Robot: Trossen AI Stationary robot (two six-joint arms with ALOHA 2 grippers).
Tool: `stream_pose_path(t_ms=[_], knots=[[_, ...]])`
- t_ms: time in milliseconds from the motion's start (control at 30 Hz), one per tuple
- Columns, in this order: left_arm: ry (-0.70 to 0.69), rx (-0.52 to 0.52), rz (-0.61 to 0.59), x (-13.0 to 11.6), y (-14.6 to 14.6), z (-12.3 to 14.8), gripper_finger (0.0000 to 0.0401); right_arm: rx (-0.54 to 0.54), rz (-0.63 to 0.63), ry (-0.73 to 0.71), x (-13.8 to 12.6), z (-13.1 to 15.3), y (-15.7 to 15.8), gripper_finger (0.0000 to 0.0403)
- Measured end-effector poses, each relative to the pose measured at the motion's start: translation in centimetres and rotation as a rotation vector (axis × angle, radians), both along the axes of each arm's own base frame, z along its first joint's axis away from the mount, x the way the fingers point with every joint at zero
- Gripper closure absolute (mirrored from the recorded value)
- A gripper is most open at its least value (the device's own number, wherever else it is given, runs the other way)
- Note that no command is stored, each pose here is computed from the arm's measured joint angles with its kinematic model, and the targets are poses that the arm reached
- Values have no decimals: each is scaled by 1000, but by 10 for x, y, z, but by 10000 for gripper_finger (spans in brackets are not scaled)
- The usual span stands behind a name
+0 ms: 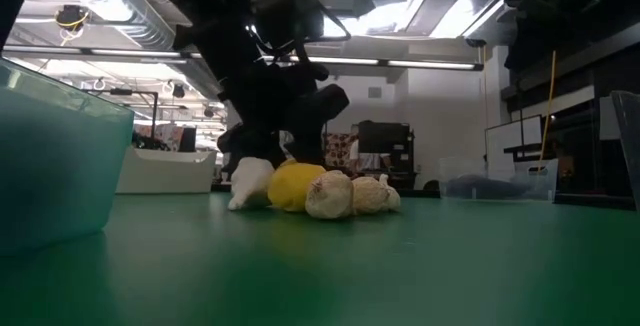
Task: Sort produce into baskets
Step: Put the lemon into the left black bin
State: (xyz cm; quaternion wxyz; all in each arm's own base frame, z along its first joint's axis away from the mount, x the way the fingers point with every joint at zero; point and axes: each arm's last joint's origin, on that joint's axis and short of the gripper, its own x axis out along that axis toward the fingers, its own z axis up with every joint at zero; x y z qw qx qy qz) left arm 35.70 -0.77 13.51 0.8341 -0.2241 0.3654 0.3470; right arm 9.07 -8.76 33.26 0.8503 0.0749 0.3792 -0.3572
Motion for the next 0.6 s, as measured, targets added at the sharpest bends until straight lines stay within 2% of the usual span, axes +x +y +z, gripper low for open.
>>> stream_pose_path(t_ms=[167,300,600], knots=[[22,3,-9,-1,2,-1,180,0,0,0,0,0,0,121],[114,34,-46,-7,4,-2,198,1,0,0,0,0,0,121],[132,30,-57,-8,5,-1,234,1,0,0,0,0,0,121]])
